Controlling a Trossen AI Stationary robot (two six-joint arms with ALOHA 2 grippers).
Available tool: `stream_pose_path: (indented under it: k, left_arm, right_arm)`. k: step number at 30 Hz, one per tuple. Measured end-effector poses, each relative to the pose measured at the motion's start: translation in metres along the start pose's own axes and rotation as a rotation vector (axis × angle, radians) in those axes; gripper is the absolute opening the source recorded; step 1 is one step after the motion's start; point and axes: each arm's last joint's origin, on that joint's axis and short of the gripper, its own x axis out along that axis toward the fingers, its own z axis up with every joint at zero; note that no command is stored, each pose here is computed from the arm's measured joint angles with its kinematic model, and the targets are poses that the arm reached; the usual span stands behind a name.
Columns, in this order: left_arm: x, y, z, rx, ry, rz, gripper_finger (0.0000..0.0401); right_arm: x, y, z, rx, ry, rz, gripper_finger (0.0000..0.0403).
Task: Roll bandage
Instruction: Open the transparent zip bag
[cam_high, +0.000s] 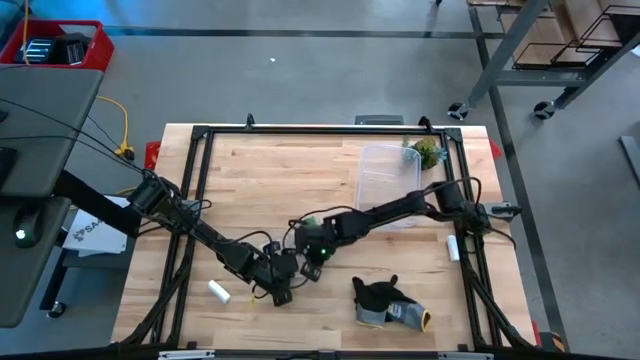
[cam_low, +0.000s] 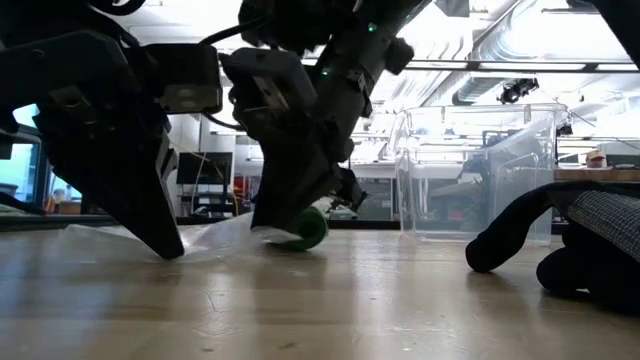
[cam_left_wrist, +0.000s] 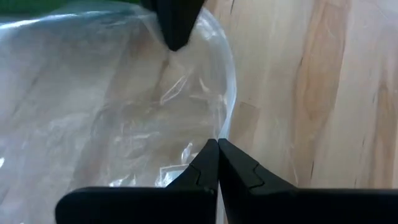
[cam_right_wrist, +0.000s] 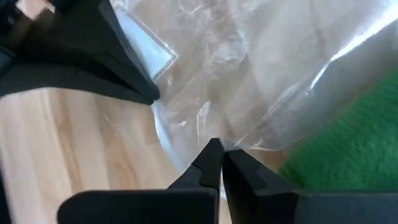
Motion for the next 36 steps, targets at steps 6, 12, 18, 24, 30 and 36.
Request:
stream_pose_path:
  k: [6, 12, 18, 24, 30, 36]
  left_arm:
    - [0.0, -0.003, 0.003, 0.06, -0.051, -0.015, 0.0]
    - [0.0, -0.004, 0.006, 0.147, -0.096, -0.006, 0.0]
    - [0.001, -0.003, 0.012, 0.139, -0.136, -0.012, 0.0]
    - [-0.004, -0.005, 0.009, 0.172, -0.098, -0.03, 0.0]
    - [-0.005, -0.007, 0.004, 0.133, -0.081, -0.044, 0.0]
    - [-0.001, 0.0, 0.003, 0.172, -0.061, -0.03, 0.0]
  right_arm:
    - [0.003, 0.018, -0.008, -0.052, -0.068, -0.036, 0.0]
    - [0.006, 0.029, -0.013, -0.084, -0.115, -0.033, 0.0]
    - [0.006, 0.029, -0.01, -0.077, -0.133, -0.023, 0.0]
    - [-0.001, 0.025, -0.008, -0.092, -0.109, -0.035, 0.0]
    - [-0.001, 0.023, -0.007, -0.07, -0.099, -0.027, 0.0]
    - [0.002, 0.022, -0.01, -0.039, -0.07, -0.029, 0.0]
